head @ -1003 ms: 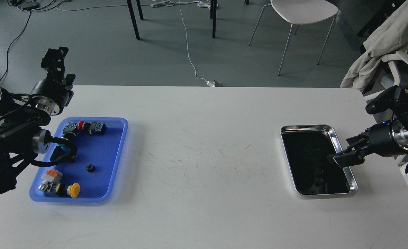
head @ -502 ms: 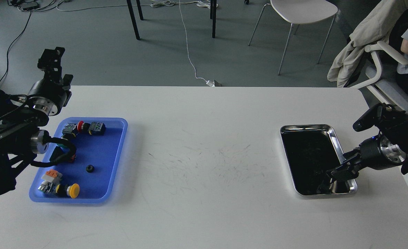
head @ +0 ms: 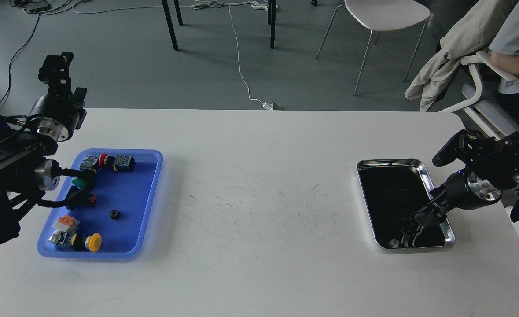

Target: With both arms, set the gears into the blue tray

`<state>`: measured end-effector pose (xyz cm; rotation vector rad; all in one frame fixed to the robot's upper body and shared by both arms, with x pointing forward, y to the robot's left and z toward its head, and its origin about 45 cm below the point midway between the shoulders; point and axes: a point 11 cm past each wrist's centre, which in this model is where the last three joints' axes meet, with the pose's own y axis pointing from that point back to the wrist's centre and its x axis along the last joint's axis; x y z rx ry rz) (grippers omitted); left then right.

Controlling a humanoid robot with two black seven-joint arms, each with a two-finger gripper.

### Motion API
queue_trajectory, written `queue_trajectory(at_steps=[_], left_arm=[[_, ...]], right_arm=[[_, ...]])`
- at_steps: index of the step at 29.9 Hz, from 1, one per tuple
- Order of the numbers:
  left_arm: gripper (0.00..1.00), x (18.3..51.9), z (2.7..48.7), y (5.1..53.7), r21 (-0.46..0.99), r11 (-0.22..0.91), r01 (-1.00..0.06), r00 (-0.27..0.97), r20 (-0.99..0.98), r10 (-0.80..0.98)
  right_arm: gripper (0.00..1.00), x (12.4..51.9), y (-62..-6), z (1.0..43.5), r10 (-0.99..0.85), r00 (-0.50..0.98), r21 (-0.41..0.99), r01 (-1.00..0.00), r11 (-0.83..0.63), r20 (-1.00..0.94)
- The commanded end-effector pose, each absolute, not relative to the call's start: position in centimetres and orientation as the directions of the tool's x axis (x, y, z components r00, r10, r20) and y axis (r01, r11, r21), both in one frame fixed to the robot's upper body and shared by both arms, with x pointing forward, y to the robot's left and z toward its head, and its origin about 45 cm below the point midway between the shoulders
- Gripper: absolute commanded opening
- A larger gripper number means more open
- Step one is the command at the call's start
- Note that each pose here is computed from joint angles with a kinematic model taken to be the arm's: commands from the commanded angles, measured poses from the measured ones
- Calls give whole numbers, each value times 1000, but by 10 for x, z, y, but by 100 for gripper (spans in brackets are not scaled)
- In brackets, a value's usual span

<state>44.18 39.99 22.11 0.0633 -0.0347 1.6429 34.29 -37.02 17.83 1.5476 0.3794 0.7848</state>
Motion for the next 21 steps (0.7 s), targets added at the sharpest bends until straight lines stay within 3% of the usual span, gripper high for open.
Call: queue_trajectory(at_steps=[1,4,7,21], left_arm=[[97,442,222,400,13,-72,-997,-71,62,996],[97,442,221,402,15,-75,-997,-74,63,995],[97,442,221,402,16,-78,-997,-77,64,995],[97,442,221,407,16,-89,-996,-88,70,994]], right_arm=[[85,343,-361,175,674,695,968,-197,-158,251],[84,344,-357,175,687,683,968,-194,-157,248],[78,343,-363,173,694,684,974,-186,-132,225],[71,337,-348,160,722,662,979,-146,-141,202]])
